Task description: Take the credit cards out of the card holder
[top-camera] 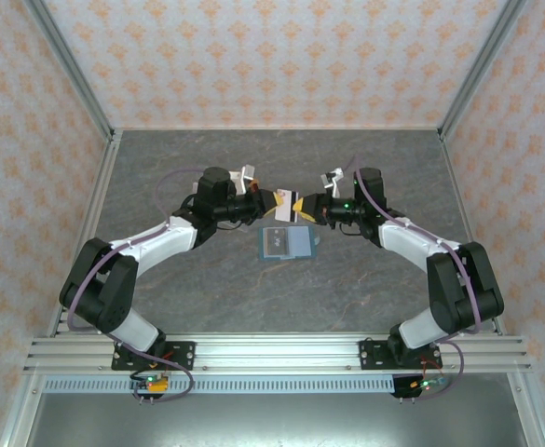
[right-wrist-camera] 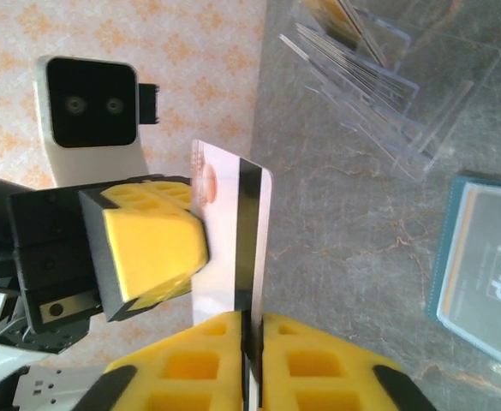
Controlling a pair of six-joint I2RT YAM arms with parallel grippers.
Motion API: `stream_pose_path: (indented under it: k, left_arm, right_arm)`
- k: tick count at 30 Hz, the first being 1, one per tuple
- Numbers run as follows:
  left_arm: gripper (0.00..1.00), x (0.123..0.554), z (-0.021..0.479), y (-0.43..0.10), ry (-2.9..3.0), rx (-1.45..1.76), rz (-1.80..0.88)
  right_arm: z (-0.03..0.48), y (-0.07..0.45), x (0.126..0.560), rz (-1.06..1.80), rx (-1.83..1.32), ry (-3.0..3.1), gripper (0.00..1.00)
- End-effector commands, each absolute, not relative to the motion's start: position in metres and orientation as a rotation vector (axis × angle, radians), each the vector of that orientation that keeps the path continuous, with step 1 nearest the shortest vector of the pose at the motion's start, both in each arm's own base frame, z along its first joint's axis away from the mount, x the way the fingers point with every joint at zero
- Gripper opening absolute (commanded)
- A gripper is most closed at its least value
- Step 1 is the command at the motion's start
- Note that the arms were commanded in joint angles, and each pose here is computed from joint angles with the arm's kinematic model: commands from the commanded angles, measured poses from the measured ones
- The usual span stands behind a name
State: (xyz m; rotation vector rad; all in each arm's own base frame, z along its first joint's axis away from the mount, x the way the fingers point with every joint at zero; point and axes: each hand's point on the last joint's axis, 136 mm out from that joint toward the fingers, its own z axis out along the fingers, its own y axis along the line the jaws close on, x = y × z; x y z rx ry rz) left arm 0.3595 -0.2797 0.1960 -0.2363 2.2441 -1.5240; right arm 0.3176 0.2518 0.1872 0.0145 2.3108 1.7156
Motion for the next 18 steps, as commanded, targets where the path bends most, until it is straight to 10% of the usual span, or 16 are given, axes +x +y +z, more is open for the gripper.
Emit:
stream_pose_path:
  k: [1,7,18]
  left_arm:
    - [0.00,0.363,0.188,-0.272,2.263,-0.251,-1.460]
    - [0.00,0.357,0.172,-0.232,2.362,-0.350,-1.138]
    - [0.00,0.341,0.190,-0.074,2.353,-0.728,-0.103]
  right_arm:
    - [0.186,0.250,0.319,1.616,-0.022,2.354,0.30]
    - [0.168,0.236,0.324,1.418,0.025,2.451,0.63]
    - [0.142,0.203,0.328,1.060,0.073,2.556,0.84]
